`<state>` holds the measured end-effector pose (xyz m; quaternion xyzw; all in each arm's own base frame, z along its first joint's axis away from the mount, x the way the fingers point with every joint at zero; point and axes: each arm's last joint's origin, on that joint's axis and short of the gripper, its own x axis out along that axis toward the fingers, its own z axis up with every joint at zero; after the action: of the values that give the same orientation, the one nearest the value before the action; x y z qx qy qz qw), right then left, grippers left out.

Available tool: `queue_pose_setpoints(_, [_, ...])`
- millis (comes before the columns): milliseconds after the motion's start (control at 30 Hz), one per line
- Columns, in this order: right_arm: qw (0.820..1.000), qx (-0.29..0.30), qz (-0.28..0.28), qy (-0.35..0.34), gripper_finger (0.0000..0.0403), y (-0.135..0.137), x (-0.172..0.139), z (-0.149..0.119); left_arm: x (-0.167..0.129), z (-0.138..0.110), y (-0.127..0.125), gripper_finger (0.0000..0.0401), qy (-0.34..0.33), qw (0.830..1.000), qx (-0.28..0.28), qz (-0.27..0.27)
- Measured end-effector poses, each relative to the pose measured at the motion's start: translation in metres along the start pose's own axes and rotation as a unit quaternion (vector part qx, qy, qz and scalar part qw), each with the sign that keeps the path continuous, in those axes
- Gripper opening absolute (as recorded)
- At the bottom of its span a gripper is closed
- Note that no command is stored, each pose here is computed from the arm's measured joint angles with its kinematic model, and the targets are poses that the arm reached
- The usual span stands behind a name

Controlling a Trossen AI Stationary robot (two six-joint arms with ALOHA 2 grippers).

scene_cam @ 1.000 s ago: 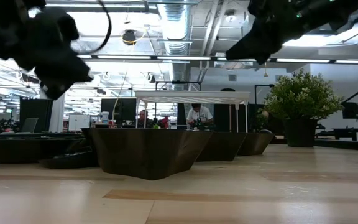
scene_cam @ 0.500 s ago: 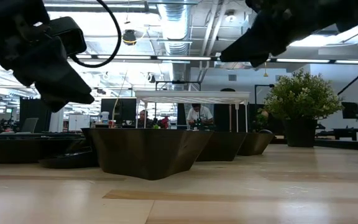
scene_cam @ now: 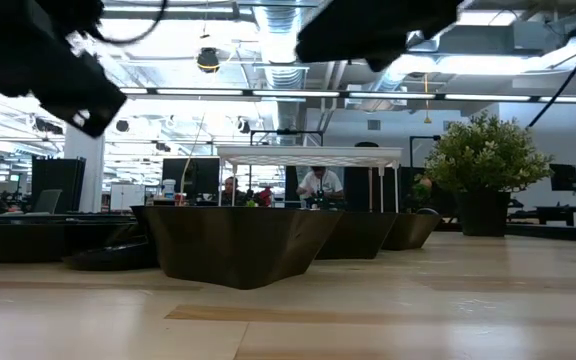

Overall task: Pick & Place Mini shaped plates
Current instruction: Stack the drop-shaped plate on top of the drop-shaped plates on the shelf

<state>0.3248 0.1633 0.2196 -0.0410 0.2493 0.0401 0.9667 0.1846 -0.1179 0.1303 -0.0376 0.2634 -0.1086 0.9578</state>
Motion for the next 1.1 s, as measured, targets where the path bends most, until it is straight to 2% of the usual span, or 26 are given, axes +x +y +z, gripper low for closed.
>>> queue_pose_setpoints(200, [0.999, -0.016, -0.002, 0.047, 0.0074, 0.021, 0.032, 0.029, -0.01, 0.005, -0.015, 0.0097, -0.03, 0.998, 0.044, -0.04])
queue_pose_setpoints(533, [0.99, -0.06, 0.002, 0.13, 0.0074, 0.045, 0.074, 0.062, -0.026, 0.003, -0.021, 0.0097, -0.047, 0.995, 0.037, -0.074])
queue_pose_setpoints(667, [0.987, -0.077, 0.003, 0.143, 0.0074, 0.052, 0.087, 0.07, -0.032, 0.005, -0.015, 0.0097, -0.067, 0.996, 0.025, -0.061])
queue_pose_setpoints(933, [0.98, -0.135, 0.05, 0.137, 0.0074, 0.062, 0.117, 0.072, -0.048, 0.004, -0.006, 0.0097, -0.103, 0.993, -0.02, -0.061])
queue_pose_setpoints(1100, [0.975, -0.138, 0.043, 0.169, 0.0074, 0.058, 0.137, 0.058, -0.052, -0.002, -0.002, 0.0097, -0.11, 0.991, -0.041, -0.061])
